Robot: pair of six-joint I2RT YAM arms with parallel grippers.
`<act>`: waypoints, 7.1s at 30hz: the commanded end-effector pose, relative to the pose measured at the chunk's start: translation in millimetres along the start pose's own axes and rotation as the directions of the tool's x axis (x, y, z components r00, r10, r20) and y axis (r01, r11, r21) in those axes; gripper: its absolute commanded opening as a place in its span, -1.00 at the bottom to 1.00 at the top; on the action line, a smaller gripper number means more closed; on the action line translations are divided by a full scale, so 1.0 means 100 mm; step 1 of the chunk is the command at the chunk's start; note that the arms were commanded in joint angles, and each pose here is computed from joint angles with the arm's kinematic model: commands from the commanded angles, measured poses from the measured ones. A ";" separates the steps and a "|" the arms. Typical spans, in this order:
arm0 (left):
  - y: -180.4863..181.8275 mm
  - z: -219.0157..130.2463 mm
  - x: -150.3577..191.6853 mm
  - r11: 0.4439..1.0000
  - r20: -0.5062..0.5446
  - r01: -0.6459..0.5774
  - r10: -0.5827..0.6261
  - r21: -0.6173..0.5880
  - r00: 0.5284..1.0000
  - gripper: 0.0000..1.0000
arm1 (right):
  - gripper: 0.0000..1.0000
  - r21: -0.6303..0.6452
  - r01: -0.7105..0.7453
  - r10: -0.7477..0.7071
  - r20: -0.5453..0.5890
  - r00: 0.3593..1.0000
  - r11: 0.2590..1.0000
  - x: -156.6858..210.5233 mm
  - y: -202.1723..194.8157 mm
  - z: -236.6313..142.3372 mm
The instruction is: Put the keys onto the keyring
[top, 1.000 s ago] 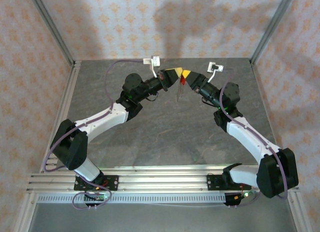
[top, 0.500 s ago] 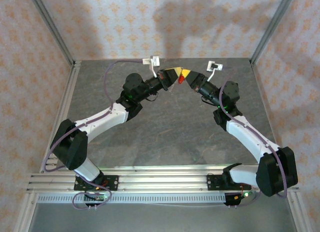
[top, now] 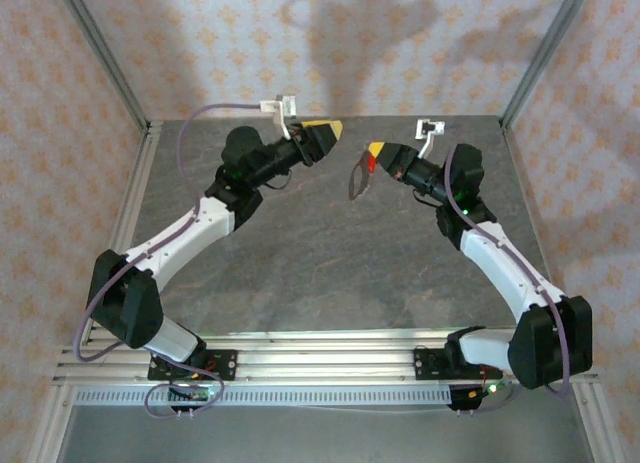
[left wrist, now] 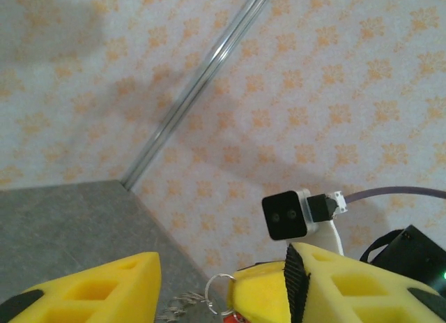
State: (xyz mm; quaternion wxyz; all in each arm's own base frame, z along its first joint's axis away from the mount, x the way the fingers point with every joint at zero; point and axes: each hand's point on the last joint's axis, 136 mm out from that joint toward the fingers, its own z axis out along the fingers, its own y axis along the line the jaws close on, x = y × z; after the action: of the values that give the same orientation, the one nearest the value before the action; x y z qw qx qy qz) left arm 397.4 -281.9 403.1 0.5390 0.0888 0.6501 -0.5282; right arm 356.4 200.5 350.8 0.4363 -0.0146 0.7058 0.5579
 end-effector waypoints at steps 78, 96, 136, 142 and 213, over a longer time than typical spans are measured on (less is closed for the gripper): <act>-0.15 0.39 0.54 0.956 -0.420 0.048 0.082 0.290 0.904 -0.58 | -1.00 -0.176 -0.003 -0.036 -0.221 0.975 0.984 -0.08 0.12 0.12; -0.08 0.42 0.47 0.979 -0.315 0.022 0.043 0.200 0.948 -1.00 | -1.00 -0.158 -0.003 -0.024 -0.168 0.986 0.987 -0.12 0.13 0.07; -0.30 0.40 0.19 0.978 -0.155 0.081 -0.051 0.193 0.987 -1.00 | -0.38 -0.140 -0.003 -0.005 -0.057 0.998 0.990 -0.10 0.19 -0.14; -0.34 0.40 0.16 0.976 -0.149 0.082 -0.053 0.202 0.987 -1.00 | -0.41 -0.150 -0.018 0.012 -0.042 0.999 0.988 -0.13 0.18 -0.13; -0.43 0.38 0.20 0.973 -0.066 0.148 -0.139 0.175 0.988 -1.00 | -0.14 -0.031 -0.029 0.037 0.326 0.945 0.999 -0.63 0.44 -0.61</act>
State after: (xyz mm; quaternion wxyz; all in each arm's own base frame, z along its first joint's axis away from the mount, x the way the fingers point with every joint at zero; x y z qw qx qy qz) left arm 397.1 -350.3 369.1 0.4224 0.1099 0.6716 -0.5987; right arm 326.8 146.2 401.4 0.5083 0.0489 0.6649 0.5452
